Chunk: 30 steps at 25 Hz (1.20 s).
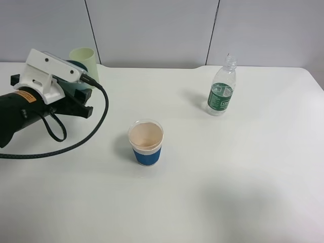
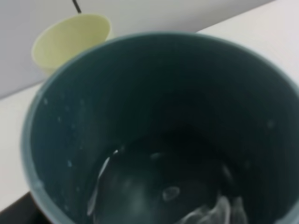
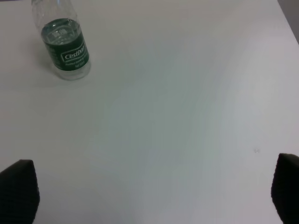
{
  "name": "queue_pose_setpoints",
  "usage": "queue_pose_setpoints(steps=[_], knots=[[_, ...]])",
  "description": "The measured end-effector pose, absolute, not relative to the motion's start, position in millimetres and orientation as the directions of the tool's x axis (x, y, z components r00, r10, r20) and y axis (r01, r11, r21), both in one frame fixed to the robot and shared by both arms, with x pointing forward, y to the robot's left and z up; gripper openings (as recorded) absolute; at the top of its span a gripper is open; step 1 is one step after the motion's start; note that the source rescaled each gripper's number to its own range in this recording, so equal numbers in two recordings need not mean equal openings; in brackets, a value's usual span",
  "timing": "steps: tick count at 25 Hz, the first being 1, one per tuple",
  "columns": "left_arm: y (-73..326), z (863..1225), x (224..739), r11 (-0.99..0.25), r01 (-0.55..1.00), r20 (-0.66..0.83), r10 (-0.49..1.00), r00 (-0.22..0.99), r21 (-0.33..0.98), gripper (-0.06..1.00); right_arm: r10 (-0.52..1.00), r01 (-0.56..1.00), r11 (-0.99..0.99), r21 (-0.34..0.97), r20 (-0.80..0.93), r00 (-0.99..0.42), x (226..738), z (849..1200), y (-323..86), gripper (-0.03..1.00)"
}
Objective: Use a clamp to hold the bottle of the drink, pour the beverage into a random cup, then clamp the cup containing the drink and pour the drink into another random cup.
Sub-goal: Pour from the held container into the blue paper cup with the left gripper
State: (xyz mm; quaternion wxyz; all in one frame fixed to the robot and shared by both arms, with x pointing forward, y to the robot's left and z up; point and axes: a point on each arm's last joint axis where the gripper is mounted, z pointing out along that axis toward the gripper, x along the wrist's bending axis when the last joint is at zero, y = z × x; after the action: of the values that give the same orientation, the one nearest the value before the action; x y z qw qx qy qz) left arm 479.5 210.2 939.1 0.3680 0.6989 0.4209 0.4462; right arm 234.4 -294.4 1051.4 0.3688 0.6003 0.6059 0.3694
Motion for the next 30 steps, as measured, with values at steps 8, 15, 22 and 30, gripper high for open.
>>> queue_pose_setpoints(steps=[8, 15, 22, 30], knots=[[183, 933, 457, -0.662, 0.242, 0.581, 0.744, 0.329, 0.71, 0.02, 1.0, 0.455, 0.006, 0.89, -0.003, -0.007, 234, 1051, -294, 1.0], [168, 932, 443, -0.759, 0.202, 0.669, 0.645, 0.369, 0.619, 0.02, 1.0, 0.455, 0.006, 0.89, -0.003, -0.007, 234, 1051, -294, 1.0], [152, 936, 432, -0.83, 0.149, 0.742, 0.549, 0.386, 0.537, 0.02, 1.0, 0.455, 0.006, 0.89, -0.003, -0.007, 234, 1051, -294, 1.0], [124, 953, 431, -0.889, 0.049, 0.812, 0.437, 0.387, 0.455, 0.02, 1.0, 0.455, 0.006, 0.89, -0.003, -0.007, 234, 1051, -294, 1.0]])
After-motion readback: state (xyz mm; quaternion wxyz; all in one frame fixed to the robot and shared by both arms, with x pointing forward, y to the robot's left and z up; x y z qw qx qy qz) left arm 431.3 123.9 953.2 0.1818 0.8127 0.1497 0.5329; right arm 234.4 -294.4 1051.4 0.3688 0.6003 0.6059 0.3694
